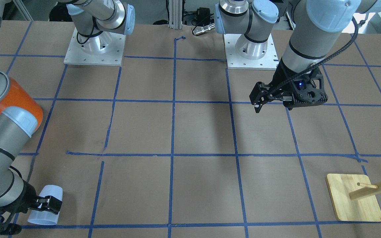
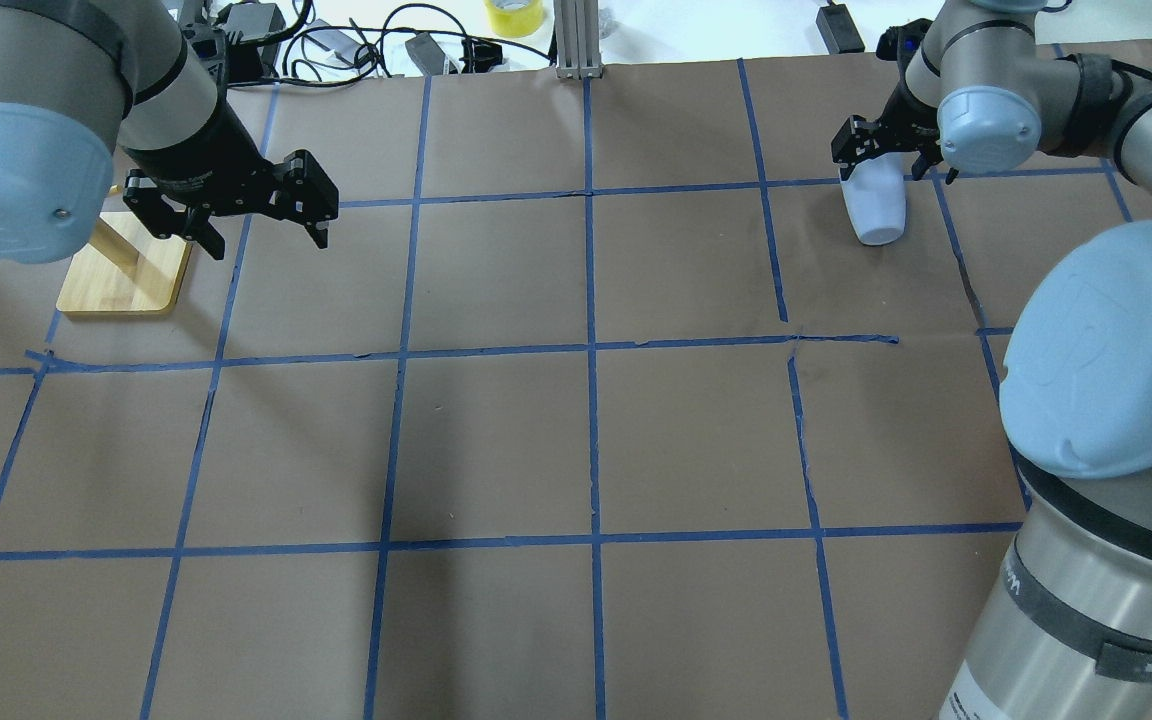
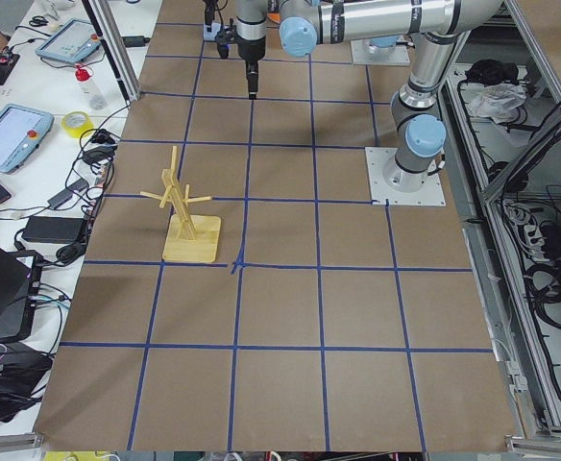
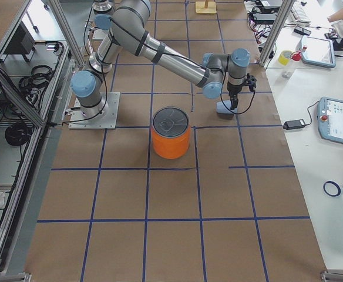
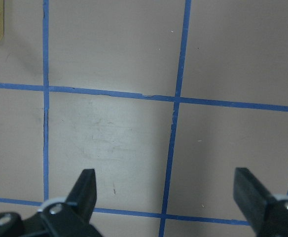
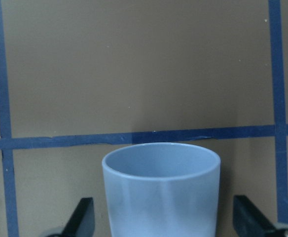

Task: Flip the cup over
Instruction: 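Close the right gripper around the white cup's base, then lift the cup with the right gripper and carry it toward the left arm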

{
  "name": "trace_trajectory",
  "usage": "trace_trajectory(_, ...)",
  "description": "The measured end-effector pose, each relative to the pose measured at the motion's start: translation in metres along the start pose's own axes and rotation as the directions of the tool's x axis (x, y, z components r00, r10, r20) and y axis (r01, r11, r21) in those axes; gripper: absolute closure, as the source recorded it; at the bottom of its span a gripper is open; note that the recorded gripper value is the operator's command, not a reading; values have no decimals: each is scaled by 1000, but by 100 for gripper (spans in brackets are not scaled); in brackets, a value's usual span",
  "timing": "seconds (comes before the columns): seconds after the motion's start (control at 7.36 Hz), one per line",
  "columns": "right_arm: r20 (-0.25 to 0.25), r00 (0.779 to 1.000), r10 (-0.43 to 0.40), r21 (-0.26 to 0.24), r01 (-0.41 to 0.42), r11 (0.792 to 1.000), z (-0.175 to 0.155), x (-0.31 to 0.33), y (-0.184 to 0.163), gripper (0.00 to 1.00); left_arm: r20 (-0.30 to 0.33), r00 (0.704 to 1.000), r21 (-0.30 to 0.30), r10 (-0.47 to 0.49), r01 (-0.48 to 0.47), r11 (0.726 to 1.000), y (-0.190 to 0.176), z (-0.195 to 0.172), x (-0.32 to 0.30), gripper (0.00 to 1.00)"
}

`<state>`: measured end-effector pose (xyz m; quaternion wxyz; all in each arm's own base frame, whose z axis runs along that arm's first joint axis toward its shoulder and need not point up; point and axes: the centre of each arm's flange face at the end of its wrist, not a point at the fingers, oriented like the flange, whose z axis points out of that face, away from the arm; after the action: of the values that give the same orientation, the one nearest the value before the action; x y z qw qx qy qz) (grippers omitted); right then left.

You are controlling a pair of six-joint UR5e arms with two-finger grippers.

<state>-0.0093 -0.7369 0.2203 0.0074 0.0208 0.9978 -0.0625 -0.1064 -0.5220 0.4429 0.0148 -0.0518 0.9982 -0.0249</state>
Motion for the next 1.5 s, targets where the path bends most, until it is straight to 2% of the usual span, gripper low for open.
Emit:
trace_trajectory(0.54, -2, 1000, -12, 10, 12, 1000, 28, 1, -2, 0, 0, 1000, 0, 0, 0, 1000, 0, 1, 0, 0)
trace_trajectory(0.82, -1, 1000, -19, 10, 19, 1000, 31, 1, -2, 59, 0, 1000, 0, 1, -1, 1000, -1, 1, 0, 0)
trace_trajectory(0.95, -1, 1000, -27, 11, 27, 1000, 29, 1, -2, 79, 0, 1000, -1, 1, -1, 1000, -1, 1, 0, 0)
trace_trajectory(1.22, -3, 998, -70, 32, 70, 997, 6, -10, -2, 85, 0, 1000, 0, 0, 0, 1000, -1, 1, 0, 0)
trace_trajectory(1.5, -6, 985, -172, 90, 172, 981, -40, -74, 3, 87, 0, 1000, 1, 0, 0, 1000, -2, 2, 0, 0)
